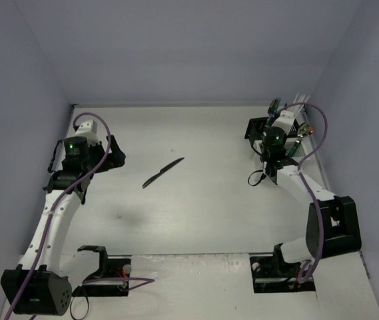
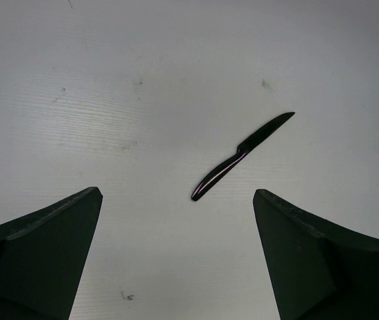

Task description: Sort the eating utensils into containers

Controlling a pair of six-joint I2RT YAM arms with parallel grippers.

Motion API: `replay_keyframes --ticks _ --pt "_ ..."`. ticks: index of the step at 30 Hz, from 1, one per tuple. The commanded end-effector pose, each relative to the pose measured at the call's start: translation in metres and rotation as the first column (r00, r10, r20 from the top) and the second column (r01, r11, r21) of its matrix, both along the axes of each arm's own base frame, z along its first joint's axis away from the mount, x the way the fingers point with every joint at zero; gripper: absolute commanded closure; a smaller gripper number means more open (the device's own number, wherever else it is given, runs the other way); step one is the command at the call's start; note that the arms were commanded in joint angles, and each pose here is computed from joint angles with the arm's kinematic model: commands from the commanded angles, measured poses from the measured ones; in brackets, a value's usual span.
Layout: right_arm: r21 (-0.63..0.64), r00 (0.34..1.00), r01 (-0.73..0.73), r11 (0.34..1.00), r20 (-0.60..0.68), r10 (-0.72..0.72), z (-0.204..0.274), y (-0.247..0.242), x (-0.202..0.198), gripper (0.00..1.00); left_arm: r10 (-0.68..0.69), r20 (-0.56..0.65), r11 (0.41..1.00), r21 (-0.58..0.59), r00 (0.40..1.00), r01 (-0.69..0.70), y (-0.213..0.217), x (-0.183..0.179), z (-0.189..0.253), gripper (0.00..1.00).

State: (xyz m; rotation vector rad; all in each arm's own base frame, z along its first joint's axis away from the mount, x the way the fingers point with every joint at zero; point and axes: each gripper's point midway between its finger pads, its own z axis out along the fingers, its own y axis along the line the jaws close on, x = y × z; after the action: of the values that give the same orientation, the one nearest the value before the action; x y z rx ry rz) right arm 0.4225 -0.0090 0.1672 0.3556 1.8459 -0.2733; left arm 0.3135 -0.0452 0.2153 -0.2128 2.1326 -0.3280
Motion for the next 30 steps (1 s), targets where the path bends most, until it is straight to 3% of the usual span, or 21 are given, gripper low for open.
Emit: replay_keyframes --ticks 1,7,12,21,30 --pt "0.034 0.985 0.007 0.999 0.173 -0.012 0.039 0.001 0.012 0.92 -0.047 0.079 0.998 -0.041 0.996 0.05 -0.01 0.015 0.026 0.03" --pt "0.066 0.982 -0.053 0.996 0.182 0.041 0.042 0.012 0.003 0.7 -0.12 0.057 0.991 -0.045 0.991 0.123 -0.021 0.018 0.019 0.03" --pt "0.1 0.98 -0.099 0.99 0.183 0.079 0.052 0.022 -0.004 0.62 -0.216 0.026 0.976 -0.024 0.976 0.217 -0.034 0.021 0.009 0.03" --pt "0.163 0.961 -0.23 0.96 0.195 0.197 0.093 0.057 -0.029 0.53 -0.421 -0.087 0.887 0.167 0.903 0.43 -0.089 0.02 -0.006 0.06" --pt "0.277 0.923 -0.354 0.893 0.257 0.286 0.103 0.081 -0.071 0.5 -0.462 -0.376 0.796 0.225 0.804 0.562 -0.122 0.047 -0.074 0.23"
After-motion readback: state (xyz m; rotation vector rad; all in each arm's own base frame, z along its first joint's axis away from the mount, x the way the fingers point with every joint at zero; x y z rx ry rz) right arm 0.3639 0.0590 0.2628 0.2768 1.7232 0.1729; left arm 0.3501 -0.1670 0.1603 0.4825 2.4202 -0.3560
